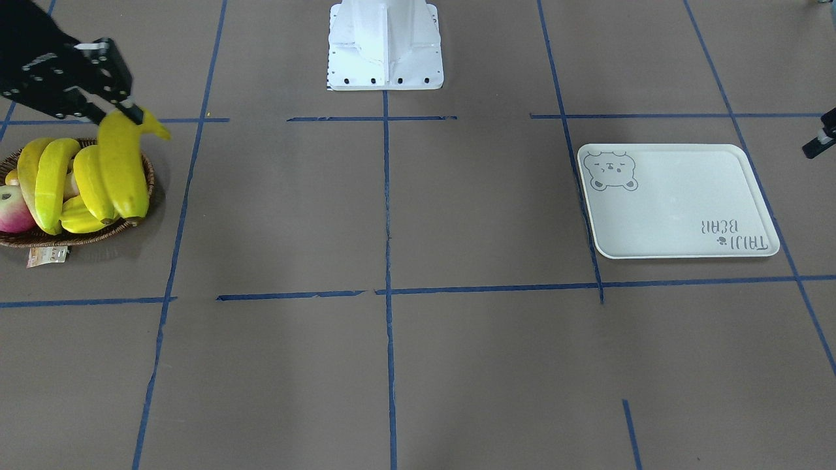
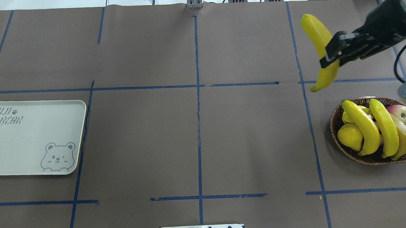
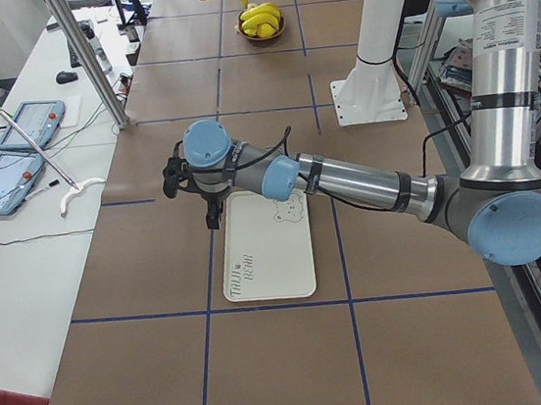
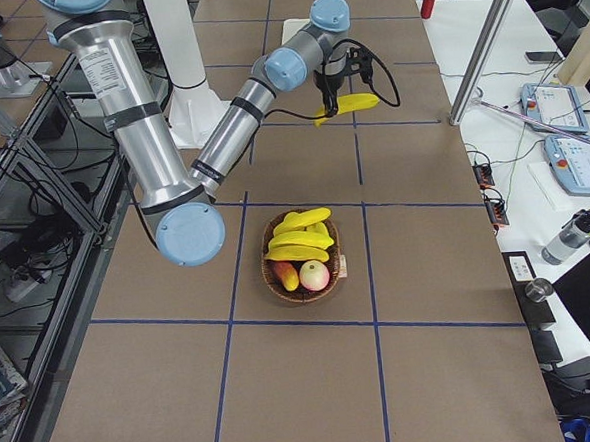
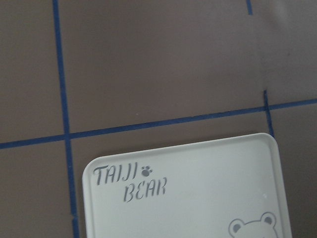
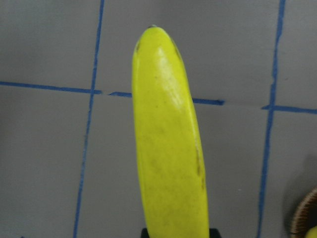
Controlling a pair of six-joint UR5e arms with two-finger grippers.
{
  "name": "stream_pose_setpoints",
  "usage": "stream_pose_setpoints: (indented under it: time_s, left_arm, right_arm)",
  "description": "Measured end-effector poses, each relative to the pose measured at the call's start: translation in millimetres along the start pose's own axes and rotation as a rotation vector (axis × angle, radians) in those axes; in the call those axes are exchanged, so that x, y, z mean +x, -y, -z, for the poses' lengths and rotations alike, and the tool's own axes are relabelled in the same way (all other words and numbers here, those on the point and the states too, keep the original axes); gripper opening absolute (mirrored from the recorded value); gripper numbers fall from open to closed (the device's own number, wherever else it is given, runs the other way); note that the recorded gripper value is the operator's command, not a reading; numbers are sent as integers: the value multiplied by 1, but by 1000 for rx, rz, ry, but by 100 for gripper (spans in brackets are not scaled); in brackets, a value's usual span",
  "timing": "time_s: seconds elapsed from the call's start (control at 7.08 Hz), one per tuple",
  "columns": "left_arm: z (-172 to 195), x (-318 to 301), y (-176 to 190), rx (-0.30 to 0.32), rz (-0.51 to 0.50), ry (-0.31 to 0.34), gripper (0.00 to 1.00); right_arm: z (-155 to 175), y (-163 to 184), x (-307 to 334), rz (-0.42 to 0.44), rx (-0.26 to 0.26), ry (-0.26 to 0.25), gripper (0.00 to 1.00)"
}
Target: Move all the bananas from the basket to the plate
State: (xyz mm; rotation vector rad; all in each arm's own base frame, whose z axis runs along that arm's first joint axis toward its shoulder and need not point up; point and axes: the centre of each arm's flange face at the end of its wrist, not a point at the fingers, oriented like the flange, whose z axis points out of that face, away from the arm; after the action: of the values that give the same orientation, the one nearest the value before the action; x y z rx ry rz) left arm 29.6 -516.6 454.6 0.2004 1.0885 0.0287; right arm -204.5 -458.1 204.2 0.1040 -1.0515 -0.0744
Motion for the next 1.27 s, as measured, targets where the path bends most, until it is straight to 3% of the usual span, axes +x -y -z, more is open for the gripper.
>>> stream_pose_setpoints:
  time_s: [0.42, 0.71, 0.99, 1.27]
  left_arm:
    - [-66, 159, 27, -10, 144, -169, 96]
    - [-82, 258, 38, 25, 281, -273, 96]
    - [-114, 333, 5, 60, 394, -460, 95]
    - [-131, 393, -27, 28, 469, -625, 95]
  right_arm:
    - [-75, -49, -108, -73, 86, 75, 1]
    - [-98, -76, -160, -117, 102, 146, 1]
    - [-107, -91, -188, -110, 114, 173, 0]
    - [-109, -95, -195, -103, 116, 179, 0]
